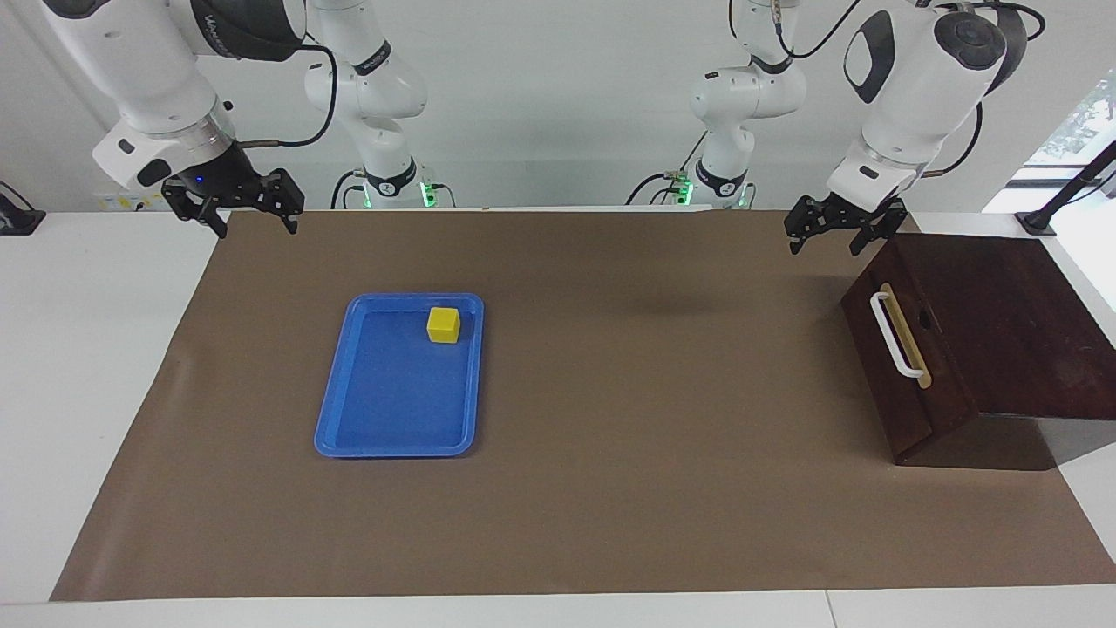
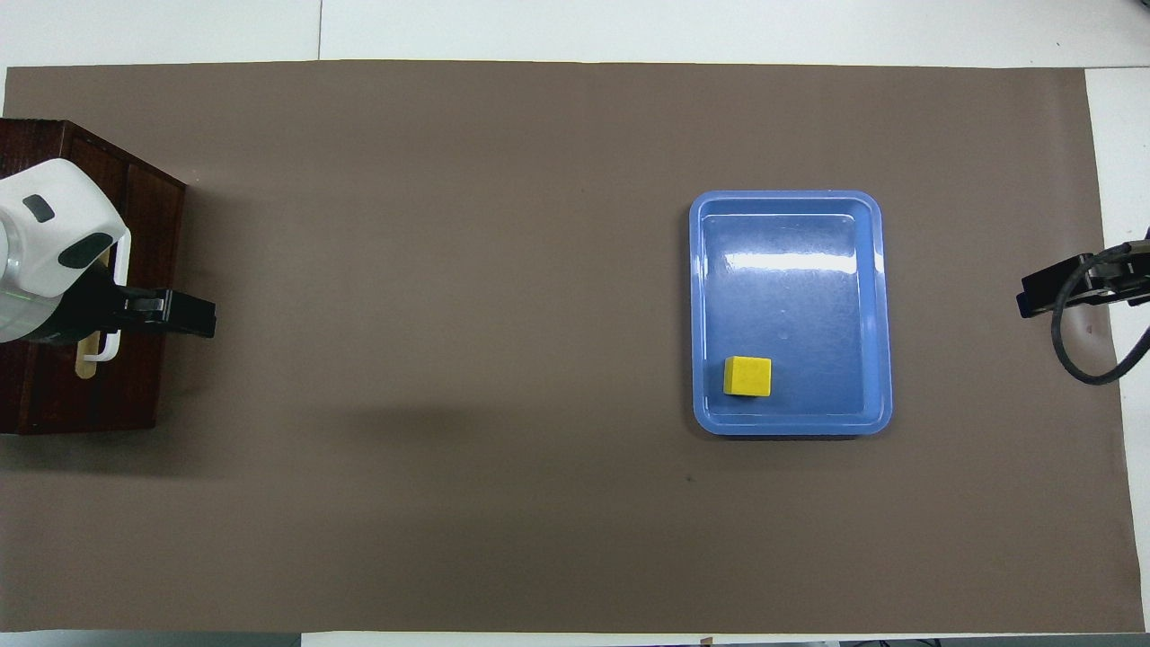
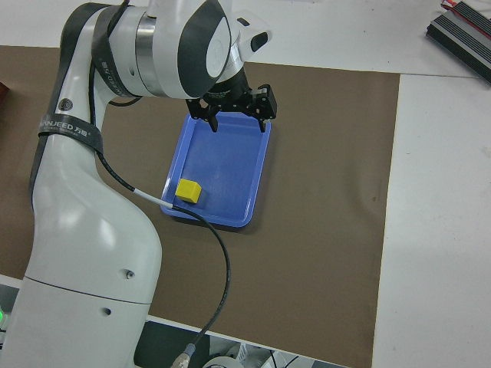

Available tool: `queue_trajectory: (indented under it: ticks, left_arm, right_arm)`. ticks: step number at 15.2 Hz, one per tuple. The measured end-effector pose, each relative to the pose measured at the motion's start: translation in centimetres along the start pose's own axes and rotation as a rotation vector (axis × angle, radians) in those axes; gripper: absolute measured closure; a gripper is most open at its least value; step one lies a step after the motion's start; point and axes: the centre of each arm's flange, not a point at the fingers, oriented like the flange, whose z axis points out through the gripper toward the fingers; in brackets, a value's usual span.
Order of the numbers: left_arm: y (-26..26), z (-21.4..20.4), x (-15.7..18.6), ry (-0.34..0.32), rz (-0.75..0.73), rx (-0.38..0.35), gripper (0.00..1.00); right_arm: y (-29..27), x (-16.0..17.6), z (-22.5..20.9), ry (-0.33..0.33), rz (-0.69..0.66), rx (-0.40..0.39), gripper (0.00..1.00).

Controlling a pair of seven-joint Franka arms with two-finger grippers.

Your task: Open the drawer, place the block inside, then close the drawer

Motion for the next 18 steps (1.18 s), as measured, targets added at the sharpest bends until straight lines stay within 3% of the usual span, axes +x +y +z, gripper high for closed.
queue_trajectory:
  ticks: [12, 15, 18]
  left_arm:
    - [0.0, 0.0, 0.0, 0.000, 0.000, 0.000, 0.00]
    - [0.0, 0.0, 0.0, 0.000, 0.000, 0.000, 0.00]
    - [0.1, 0.0, 0.0, 0.000, 0.003, 0.000, 0.00]
  right_arm:
    - [0.4, 0.0, 0.0, 0.001, 0.011, 0.002, 0.00]
    - [0.1, 0.0, 0.3, -0.005, 0.135, 0.053, 0.00]
    - [-0.3, -0.2, 2.0, -0.051, 0.328, 0.123, 0.00]
